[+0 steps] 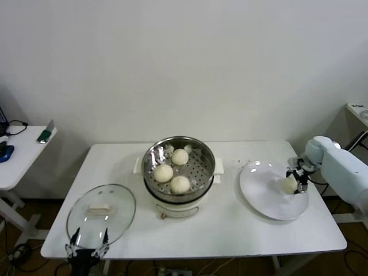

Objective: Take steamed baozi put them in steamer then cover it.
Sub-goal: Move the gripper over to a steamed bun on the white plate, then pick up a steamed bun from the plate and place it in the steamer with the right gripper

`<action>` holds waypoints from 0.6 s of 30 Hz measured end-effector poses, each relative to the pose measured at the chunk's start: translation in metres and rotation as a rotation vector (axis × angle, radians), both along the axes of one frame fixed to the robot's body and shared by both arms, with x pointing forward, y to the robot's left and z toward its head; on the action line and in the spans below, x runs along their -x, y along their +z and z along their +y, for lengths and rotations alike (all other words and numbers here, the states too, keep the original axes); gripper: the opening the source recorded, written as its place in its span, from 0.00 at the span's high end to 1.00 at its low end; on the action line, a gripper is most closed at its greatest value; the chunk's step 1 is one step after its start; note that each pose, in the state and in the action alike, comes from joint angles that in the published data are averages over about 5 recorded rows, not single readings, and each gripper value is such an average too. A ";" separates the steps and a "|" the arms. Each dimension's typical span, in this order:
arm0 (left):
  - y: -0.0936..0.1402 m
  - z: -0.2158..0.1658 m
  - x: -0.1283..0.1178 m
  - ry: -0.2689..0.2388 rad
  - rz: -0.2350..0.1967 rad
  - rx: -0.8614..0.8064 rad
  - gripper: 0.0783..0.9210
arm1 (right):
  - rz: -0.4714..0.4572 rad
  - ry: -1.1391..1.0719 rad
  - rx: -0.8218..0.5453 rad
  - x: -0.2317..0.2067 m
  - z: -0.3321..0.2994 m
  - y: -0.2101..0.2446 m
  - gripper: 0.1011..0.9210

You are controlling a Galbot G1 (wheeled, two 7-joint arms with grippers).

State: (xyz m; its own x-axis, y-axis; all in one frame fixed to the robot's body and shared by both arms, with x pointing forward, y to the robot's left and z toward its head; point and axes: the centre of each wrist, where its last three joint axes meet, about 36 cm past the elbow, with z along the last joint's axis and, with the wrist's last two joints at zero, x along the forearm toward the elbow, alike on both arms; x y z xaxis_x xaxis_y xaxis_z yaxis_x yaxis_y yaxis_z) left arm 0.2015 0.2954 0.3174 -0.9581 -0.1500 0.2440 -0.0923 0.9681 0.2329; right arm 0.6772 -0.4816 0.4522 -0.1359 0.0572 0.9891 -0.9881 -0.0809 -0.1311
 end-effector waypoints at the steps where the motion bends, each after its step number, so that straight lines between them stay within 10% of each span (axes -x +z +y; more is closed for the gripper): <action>1: 0.000 0.000 0.000 0.000 0.000 0.000 0.12 | 0.000 -0.002 0.001 0.000 0.000 0.001 0.28; 18: 0.001 -0.006 0.000 -0.017 -0.007 0.015 0.12 | -0.088 -0.046 -0.120 -0.030 0.034 0.073 0.32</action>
State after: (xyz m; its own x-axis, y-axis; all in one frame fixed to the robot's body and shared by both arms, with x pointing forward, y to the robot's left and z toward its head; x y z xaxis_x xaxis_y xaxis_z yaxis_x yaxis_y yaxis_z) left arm 0.2012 0.2897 0.3184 -0.9621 -0.1305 0.2394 -0.0777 0.9729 0.2177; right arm 0.7068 -0.4477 0.5251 -0.2222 -0.0523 0.9736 -0.9747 -0.0146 -0.2232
